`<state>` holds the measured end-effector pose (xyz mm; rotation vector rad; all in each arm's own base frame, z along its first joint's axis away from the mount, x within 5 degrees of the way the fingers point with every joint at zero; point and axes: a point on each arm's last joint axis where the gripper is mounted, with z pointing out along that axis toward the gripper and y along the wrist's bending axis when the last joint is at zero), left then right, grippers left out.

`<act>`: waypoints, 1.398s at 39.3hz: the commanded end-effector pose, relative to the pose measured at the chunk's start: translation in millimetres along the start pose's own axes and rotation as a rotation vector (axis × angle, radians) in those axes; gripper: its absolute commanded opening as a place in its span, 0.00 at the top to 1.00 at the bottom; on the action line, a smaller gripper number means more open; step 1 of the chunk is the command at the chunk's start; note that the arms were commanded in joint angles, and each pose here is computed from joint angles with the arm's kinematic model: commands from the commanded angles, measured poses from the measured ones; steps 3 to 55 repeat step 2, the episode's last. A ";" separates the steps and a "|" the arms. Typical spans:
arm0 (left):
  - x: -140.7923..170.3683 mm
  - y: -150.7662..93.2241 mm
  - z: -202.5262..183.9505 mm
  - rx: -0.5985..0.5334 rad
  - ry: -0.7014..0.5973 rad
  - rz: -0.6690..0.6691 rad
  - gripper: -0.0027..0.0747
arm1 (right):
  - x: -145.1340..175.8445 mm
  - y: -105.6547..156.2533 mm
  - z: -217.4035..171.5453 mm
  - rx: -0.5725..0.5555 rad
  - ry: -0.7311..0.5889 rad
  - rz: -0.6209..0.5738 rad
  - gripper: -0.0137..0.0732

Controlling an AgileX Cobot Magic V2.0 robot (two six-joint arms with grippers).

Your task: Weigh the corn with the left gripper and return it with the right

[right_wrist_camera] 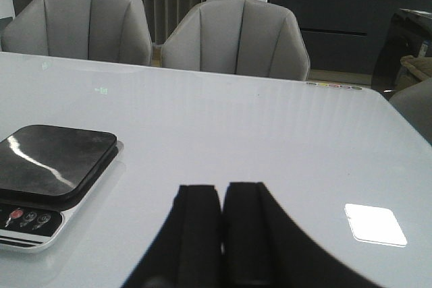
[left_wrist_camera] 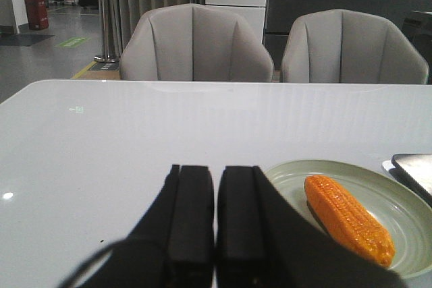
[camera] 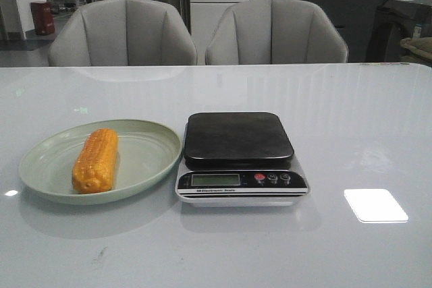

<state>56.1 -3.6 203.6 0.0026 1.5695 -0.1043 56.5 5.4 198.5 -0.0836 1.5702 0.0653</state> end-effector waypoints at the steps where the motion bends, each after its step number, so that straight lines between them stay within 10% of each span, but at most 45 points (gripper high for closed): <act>1: 2.0 -0.7 -0.4 0.017 -0.067 -0.007 0.80 | -5.3 -0.5 -1.4 0.009 -0.095 -0.014 0.68; 55: 2.0 -0.7 -0.4 0.017 -0.067 -0.007 0.80 | -5.3 -0.5 -1.4 0.009 -0.095 -0.014 0.68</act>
